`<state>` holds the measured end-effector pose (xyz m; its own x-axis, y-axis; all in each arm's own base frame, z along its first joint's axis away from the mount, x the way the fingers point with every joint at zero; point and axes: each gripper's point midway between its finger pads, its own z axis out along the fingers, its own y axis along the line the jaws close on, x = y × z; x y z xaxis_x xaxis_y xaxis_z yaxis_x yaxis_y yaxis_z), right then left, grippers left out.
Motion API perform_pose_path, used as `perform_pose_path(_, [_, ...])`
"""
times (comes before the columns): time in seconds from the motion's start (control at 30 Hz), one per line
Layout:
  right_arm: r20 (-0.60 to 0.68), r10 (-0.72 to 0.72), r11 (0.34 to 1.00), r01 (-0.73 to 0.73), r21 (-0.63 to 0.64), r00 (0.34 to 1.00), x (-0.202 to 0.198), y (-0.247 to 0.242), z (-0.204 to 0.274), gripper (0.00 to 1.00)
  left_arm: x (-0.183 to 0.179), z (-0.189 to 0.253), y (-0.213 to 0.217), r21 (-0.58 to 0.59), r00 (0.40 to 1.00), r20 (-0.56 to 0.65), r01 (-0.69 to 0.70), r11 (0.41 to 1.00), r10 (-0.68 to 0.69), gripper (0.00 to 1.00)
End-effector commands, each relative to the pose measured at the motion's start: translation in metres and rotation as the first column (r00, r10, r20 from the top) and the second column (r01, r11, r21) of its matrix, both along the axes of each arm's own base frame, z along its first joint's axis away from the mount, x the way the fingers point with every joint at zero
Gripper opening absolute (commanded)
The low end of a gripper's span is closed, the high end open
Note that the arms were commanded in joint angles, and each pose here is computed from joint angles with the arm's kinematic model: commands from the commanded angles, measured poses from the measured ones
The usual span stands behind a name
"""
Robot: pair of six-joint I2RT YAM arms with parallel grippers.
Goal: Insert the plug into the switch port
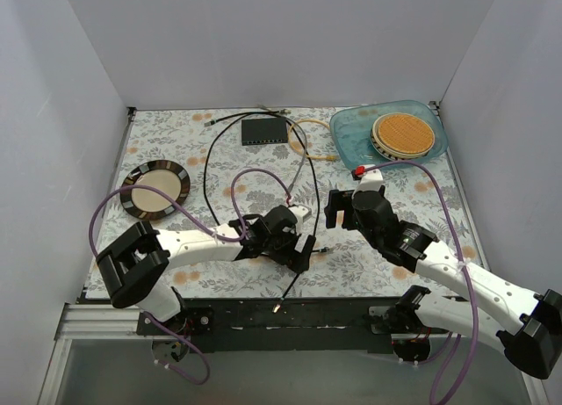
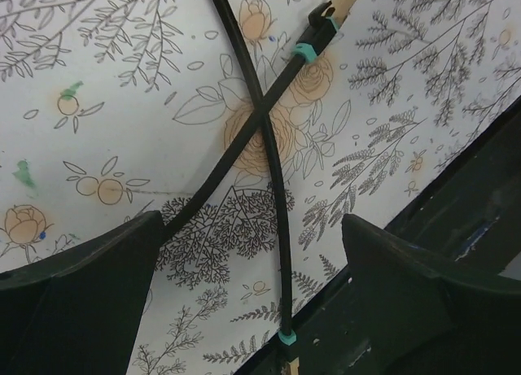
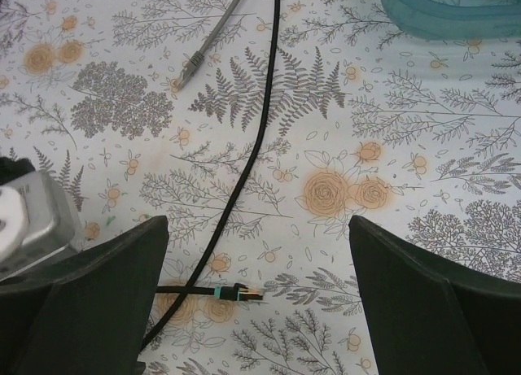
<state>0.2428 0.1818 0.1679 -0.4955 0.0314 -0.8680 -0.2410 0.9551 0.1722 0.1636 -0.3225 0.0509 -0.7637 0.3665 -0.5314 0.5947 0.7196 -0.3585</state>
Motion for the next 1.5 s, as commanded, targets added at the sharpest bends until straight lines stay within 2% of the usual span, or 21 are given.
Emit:
perform_pose_path(0.0, [0.011, -0.019, 0.999, 0.019, 0.030, 1.000, 0.001, -0.001, 0.006, 0.99, 0.013, -0.002, 0.006, 0.059, 0.987, 0.135, -0.094, 0.994, 0.085, 0.89])
perform_pose_path(0.13, [0.015, -0.018, 0.999, 0.018, 0.032, 1.000, 0.000, -0.001, 0.008, 0.99, 0.021, 0.001, 0.009, 0.062, 0.973, 0.196, -0.137, 0.989, 0.122, 0.77])
perform_pose_path(0.33, [0.008, -0.022, 0.999, 0.022, 0.036, 1.000, -0.001, -0.002, 0.005, 0.99, 0.032, -0.013, 0.014, 0.115, 0.960, 0.247, -0.163, 0.980, 0.131, 0.68])
perform_pose_path(0.4, [0.008, -0.022, 0.999, 0.022, 0.040, 1.000, -0.002, -0.003, 0.005, 0.99, 0.034, -0.018, 0.017, 0.141, 0.957, 0.258, -0.175, 0.975, 0.134, 0.62])
perform_pose_path(0.43, [0.013, -0.025, 0.999, 0.025, 0.044, 1.000, -0.002, -0.004, 0.007, 0.99, 0.035, -0.021, 0.017, 0.150, 0.957, 0.258, -0.176, 0.973, 0.133, 0.56])
perform_pose_path(0.67, [0.025, -0.043, 0.998, 0.042, 0.047, 0.999, -0.004, -0.011, 0.010, 0.99, 0.030, -0.043, 0.020, 0.205, 0.962, 0.250, -0.164, 0.965, 0.110, 0.47])
perform_pose_path(0.73, [0.028, -0.044, 0.998, 0.042, 0.050, 0.999, -0.004, -0.011, 0.011, 0.98, 0.033, -0.044, 0.022, 0.213, 0.956, 0.263, -0.186, 0.959, 0.127, 0.48])
perform_pose_path(0.77, [0.030, -0.043, 0.998, 0.041, 0.050, 0.999, -0.004, -0.011, 0.012, 0.99, 0.034, -0.042, 0.023, 0.209, 0.953, 0.268, -0.198, 0.958, 0.139, 0.56])
perform_pose_path(0.8, [0.028, -0.040, 0.998, 0.039, 0.051, 0.999, -0.004, -0.010, 0.012, 0.98, 0.036, -0.035, 0.023, 0.189, 0.947, 0.276, -0.219, 0.957, 0.162, 0.61])
perform_pose_path(0.9, [0.023, -0.036, 0.998, 0.035, 0.047, 0.999, -0.004, -0.010, 0.009, 0.98, 0.038, -0.020, 0.020, 0.138, 0.939, 0.295, -0.224, 0.965, 0.176, 0.67])
perform_pose_path(1.1, [0.016, -0.026, 0.999, 0.025, 0.047, 1.000, -0.004, -0.007, 0.005, 0.98, 0.034, -0.020, 0.007, 0.110, 0.952, 0.282, -0.154, 0.982, 0.118, 0.70])
perform_pose_path(1.3, [0.022, -0.032, 0.998, 0.031, 0.050, 0.999, -0.004, -0.008, 0.006, 0.98, 0.034, -0.048, 0.002, 0.185, 0.961, 0.271, -0.116, 0.976, 0.063, 0.68])
perform_pose_path(1.43, [0.029, -0.034, 0.997, 0.032, 0.069, 0.999, -0.004, -0.009, 0.010, 0.99, 0.033, -0.060, -0.003, 0.190, 0.963, 0.271, -0.074, 0.979, 0.020, 0.22])
perform_pose_path(1.47, [0.030, -0.033, 0.997, 0.030, 0.076, 0.999, -0.005, -0.008, 0.011, 0.99, 0.034, -0.063, -0.003, 0.197, 0.962, 0.273, -0.072, 0.978, 0.016, 0.02])
